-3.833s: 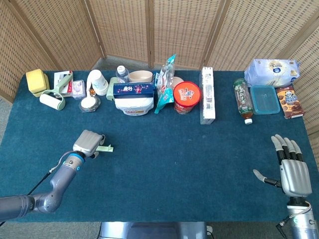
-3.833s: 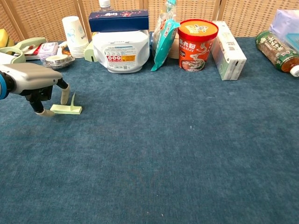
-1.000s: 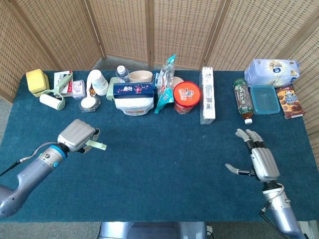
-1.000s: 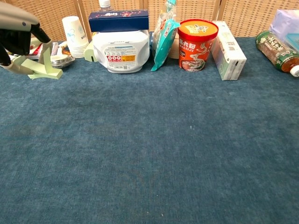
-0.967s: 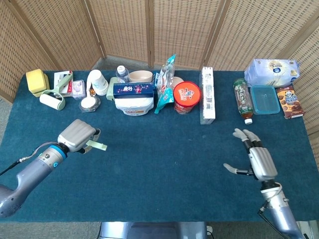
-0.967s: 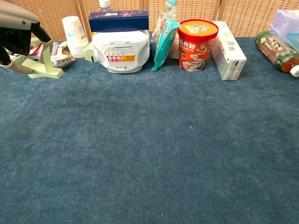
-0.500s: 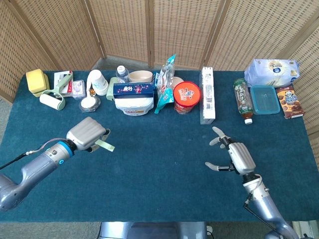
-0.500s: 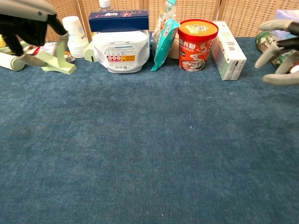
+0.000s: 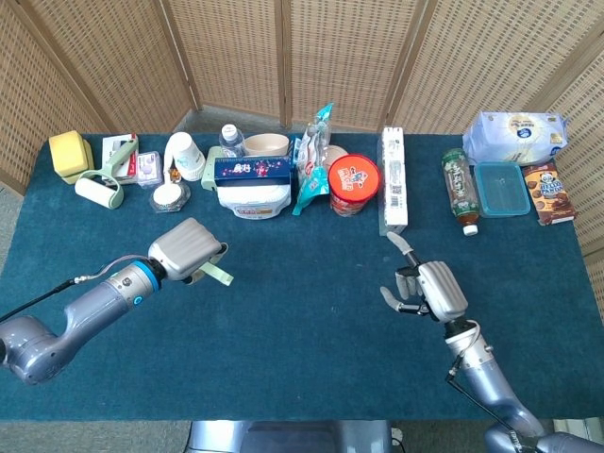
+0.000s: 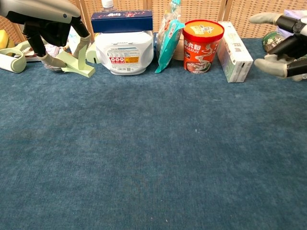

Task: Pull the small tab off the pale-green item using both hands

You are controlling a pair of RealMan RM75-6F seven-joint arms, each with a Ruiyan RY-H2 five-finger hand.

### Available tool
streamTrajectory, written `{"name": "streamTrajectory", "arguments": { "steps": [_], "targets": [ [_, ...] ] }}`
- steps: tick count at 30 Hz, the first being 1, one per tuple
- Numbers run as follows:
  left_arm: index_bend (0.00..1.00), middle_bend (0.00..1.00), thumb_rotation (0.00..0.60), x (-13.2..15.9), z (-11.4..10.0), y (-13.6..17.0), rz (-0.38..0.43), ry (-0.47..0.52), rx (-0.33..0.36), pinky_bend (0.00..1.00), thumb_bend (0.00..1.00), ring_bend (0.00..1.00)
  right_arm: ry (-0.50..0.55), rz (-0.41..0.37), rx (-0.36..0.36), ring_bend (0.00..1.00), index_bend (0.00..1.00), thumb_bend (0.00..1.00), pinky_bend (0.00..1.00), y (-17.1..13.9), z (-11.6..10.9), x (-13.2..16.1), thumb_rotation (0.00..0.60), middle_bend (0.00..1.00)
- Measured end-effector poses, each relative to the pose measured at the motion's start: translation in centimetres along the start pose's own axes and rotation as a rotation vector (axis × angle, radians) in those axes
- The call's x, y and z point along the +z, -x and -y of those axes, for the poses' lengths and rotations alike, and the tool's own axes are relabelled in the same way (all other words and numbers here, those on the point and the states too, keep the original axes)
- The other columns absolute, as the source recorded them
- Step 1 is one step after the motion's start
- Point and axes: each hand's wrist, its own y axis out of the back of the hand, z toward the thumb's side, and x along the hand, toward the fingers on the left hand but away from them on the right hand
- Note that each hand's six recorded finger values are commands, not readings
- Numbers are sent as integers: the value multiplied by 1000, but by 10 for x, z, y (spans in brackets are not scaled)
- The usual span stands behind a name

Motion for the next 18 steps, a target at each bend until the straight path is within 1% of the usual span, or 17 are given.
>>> {"name": "streamTrajectory", "arguments": {
  "steps": [3, 6, 8, 9, 11, 14, 18],
  "targets": [
    [599, 1000, 600, 0, 0, -2, 0, -5, -6, 1000, 387, 1000, 5, -5, -3, 940, 101, 404, 893, 1, 2, -1, 446, 976],
    [598, 1000, 600, 1, -1, -5, 4, -11, -9, 1000, 387, 1000, 4, -4, 18, 988, 229, 395, 919, 2, 6, -2, 446, 1000],
    [596, 1000, 600, 2, -3, -7, 7, -14, -6, 1000, 387, 1000, -2, -2, 37, 998, 288, 387, 924, 3, 10, -2, 473, 1000],
    [596, 1000, 600, 2, -5, -8, 8, -16, -5, 1000, 387, 1000, -8, -1, 50, 999, 291, 386, 924, 3, 13, -2, 477, 1000],
    [596, 1000, 600, 4, -7, -10, 11, -20, -4, 1000, 387, 1000, -17, -2, 63, 1000, 313, 377, 925, 3, 16, -2, 522, 1000],
    [595, 1000, 600, 6, -9, -13, 16, -27, -3, 1000, 387, 1000, -31, -2, 72, 1000, 322, 377, 925, 4, 18, -1, 561, 1000],
    [595, 1000, 600, 9, -11, -16, 22, -31, -1, 1000, 387, 1000, -45, -5, 83, 1000, 318, 379, 925, 6, 21, 1, 572, 1000]
  ]
}}
